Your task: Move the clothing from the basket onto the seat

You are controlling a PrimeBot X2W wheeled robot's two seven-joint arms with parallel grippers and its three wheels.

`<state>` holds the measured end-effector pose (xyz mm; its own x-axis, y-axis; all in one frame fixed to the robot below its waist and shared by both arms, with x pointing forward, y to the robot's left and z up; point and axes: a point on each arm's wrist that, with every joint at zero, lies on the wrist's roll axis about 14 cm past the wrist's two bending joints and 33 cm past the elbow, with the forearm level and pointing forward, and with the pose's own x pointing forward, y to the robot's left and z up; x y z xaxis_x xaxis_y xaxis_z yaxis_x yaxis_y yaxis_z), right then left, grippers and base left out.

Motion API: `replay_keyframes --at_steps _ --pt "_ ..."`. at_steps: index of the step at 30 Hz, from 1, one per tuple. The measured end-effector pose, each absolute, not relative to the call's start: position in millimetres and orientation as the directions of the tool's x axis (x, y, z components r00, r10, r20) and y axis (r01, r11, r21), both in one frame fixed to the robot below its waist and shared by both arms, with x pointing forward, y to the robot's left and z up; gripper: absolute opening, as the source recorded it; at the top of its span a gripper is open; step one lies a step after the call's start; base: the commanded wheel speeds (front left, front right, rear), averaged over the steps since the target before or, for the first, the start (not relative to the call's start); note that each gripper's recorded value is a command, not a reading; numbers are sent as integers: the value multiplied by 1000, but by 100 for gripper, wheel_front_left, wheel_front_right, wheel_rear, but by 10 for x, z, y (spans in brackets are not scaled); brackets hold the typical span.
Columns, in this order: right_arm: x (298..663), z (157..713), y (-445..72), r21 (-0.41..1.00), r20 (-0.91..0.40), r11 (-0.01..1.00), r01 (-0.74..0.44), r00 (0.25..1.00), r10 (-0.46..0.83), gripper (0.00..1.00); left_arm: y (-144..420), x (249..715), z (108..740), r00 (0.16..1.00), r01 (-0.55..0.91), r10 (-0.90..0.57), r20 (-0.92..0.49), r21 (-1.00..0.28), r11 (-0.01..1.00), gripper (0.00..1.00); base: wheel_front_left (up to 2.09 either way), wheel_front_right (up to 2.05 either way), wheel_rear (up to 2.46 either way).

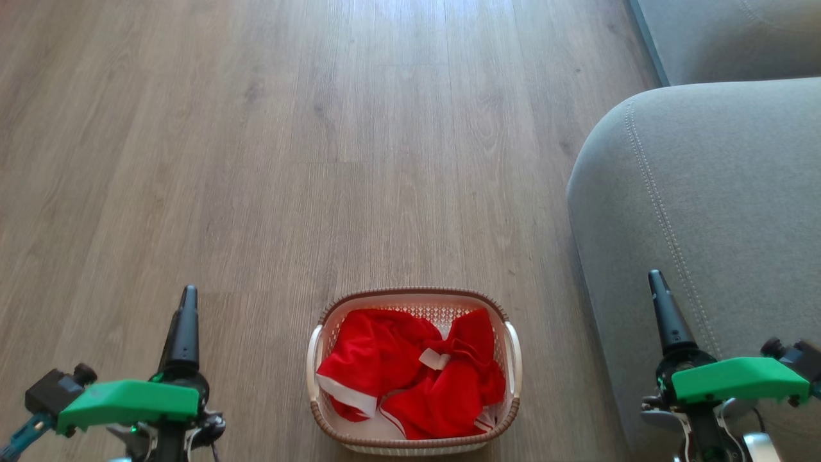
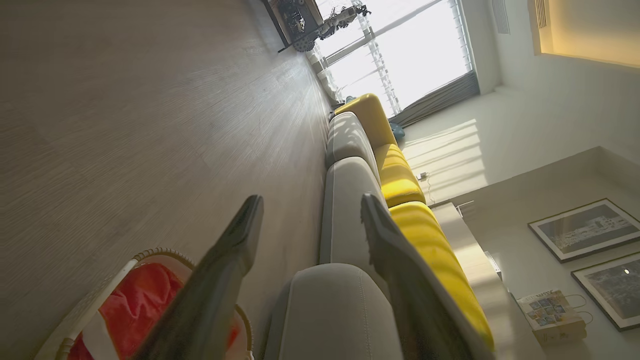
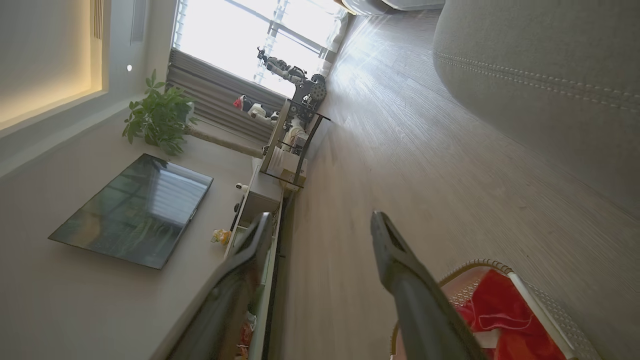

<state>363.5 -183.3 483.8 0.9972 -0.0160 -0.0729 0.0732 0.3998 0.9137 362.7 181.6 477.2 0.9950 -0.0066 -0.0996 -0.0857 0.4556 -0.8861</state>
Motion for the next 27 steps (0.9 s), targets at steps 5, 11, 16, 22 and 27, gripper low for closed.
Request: replay_keyframes --at_steps 5,11,16,22,27 --pt "3642 4870 -1816 884 -62 464 60 998 -11 100 1826 3636 4823 996 -67 -6 -84 -836 544 100 0 0 0" --pt "3650 4911 -1803 810 -48 586 37 999 3 100 1798 3645 4884 998 -40 -16 -66 -758 651 100 0 0 0" --pt "3655 4949 -1760 752 -32 659 13 999 17 100 1791 3649 4932 999 -23 -18 -50 -704 709 100 0 0 0" --pt "3658 4981 -1727 690 -17 723 -9 999 28 100 1785 3654 5004 1000 -1 -18 -22 -645 764 100 0 0 0" --pt "3658 5015 -1691 640 -2 768 -29 999 39 100 1750 3654 5048 1000 24 -30 -1 -588 809 100 0 0 0"
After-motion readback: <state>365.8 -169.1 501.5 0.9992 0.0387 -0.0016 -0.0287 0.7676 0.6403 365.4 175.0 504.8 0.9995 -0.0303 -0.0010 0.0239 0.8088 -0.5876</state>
